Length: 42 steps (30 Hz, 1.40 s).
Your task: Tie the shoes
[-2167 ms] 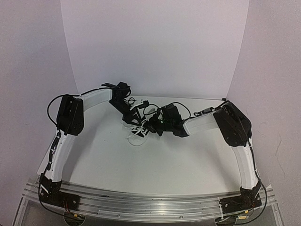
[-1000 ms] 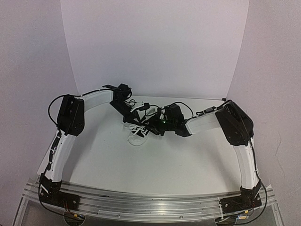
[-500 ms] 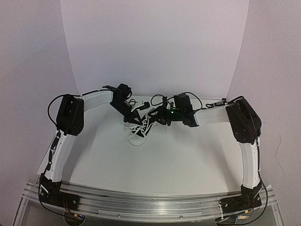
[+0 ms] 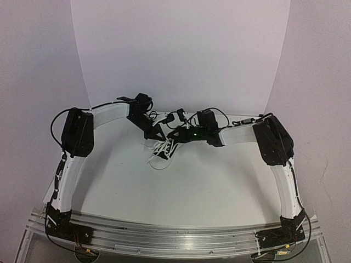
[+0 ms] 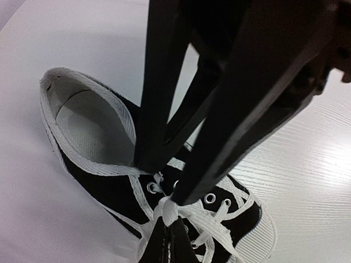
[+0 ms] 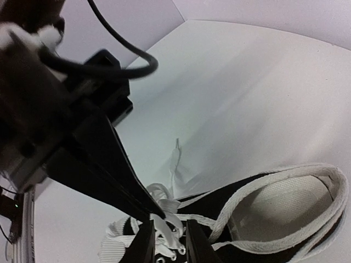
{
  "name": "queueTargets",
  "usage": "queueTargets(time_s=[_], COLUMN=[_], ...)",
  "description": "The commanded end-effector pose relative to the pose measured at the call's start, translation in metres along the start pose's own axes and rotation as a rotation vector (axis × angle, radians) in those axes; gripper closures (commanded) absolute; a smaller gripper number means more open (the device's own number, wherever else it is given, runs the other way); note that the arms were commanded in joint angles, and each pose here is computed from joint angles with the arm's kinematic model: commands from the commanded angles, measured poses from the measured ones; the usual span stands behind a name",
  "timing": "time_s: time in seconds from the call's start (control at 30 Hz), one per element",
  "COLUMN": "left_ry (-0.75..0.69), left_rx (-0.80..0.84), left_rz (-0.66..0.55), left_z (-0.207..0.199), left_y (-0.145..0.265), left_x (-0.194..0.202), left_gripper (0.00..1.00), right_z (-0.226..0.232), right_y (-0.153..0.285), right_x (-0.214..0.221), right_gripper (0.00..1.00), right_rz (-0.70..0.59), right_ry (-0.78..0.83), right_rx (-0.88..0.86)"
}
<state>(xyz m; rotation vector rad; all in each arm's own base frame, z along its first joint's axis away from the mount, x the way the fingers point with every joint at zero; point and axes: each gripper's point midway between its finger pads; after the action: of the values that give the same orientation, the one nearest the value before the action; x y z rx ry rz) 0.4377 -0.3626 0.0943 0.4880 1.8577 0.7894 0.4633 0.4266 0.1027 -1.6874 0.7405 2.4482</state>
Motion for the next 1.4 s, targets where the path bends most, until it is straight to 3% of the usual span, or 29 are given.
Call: queueTargets(time_s=[0.0,0.27,0.47,0.73,1.0,1.23,1.37], left_ry=[-0.019,-0.004,-0.025,-0.002,0.04,0.04,0.043], left_rx=[-0.023,-0.041,-0.06,-0.061,-0.036,-0.008,-0.02], left_rz=[-0.036,-0.027,0.003,-0.014,-0.018,-0.016,-0.009], left_z=[-0.006,0.001,0.0,0.0,-0.002,-0.008,-0.004], left_y=[0.016,0.008,-0.001,-0.002,-0.006,-0.007,-0.009], left_x=[-0.019,-0.015,-0.007,-0.011,-0.009,-0.007,-0.004], left_gripper=[1.0,1.0,1.0,1.0,1.0,1.0,1.0], right_z=[0.002,0.011,0.021,0.019,0.035,0.032,0.039], right_y=[-0.013,-0.013,-0.022,-0.028,-0.031,-0.039,-0.034], right_x=[-0.002,0.017,0.033,0.035,0.04,0.039,0.039], right_gripper=[0.82,0.81,0.73,0.9,0.79,0.81,0.75], right_rz=[-0.01,0.027,0.085,0.106,0.12,0.117,0.116], right_ry=[0.128,0.133,0.168,0.19,0.199,0.189,0.195], right_rx=[-0.038,-0.056,-0.052,-0.008,-0.057,-0.027,-0.055])
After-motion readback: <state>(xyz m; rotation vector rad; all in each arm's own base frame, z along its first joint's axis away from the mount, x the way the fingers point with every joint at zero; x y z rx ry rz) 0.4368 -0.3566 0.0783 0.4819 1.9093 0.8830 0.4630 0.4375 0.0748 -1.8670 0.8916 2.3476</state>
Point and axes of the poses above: each gripper's point midway between its finger pads, its own y axis back along the fingers, its own z axis along the line the jaws close on, x = y × z, and after that the axes turned 14 degrees about y, right-handed
